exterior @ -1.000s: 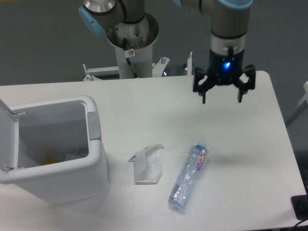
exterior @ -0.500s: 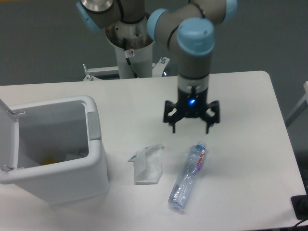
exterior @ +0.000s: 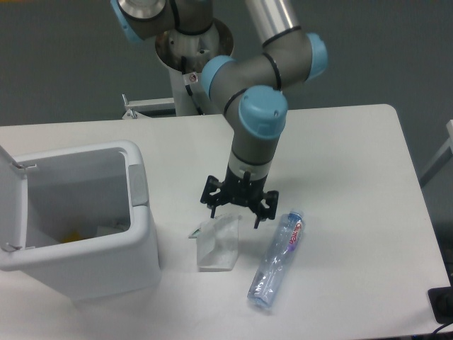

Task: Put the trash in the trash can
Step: 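Lower the gripper onto the white paper and close to grasp it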

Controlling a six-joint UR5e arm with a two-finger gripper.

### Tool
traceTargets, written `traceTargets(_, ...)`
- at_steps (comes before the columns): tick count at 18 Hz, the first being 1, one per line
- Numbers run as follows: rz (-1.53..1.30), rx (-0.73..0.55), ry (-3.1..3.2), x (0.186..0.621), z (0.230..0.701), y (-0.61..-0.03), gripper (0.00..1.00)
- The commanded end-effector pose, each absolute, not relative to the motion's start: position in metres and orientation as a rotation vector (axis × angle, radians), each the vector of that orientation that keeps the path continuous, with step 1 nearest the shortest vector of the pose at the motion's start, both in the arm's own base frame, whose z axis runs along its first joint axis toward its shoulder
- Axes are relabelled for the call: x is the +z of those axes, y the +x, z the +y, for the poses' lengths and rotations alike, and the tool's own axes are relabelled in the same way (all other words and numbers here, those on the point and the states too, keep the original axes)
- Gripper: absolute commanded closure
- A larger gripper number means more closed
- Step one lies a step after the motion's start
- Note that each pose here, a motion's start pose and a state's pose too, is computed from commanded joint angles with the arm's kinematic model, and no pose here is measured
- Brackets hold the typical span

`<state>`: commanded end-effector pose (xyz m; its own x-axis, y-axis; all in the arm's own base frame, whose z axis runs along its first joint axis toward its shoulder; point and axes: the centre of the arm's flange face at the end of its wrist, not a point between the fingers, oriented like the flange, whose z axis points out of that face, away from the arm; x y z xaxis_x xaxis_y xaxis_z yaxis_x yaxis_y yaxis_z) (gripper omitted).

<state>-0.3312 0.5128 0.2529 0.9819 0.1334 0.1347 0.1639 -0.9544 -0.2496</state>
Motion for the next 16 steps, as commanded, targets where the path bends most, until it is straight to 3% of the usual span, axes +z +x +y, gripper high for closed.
traceTargets(5, -0.194, -0.160, -2.861, 0.226, 0.524, -0.322, 0.00)
traceTargets(7, -0.194, -0.164, -2.870, 0.218, 0.525, -0.323, 0.41)
traceTargets(8, -0.201, -0.168, -2.872, 0.218, 0.525, -0.322, 0.68)
traceTargets(10, -0.220, -0.178, -2.875, 0.215, 0.529, -0.317, 0.96)
traceTargets(16, -0.219, -0.177, -2.872, 0.215, 0.532, -0.320, 1.00)
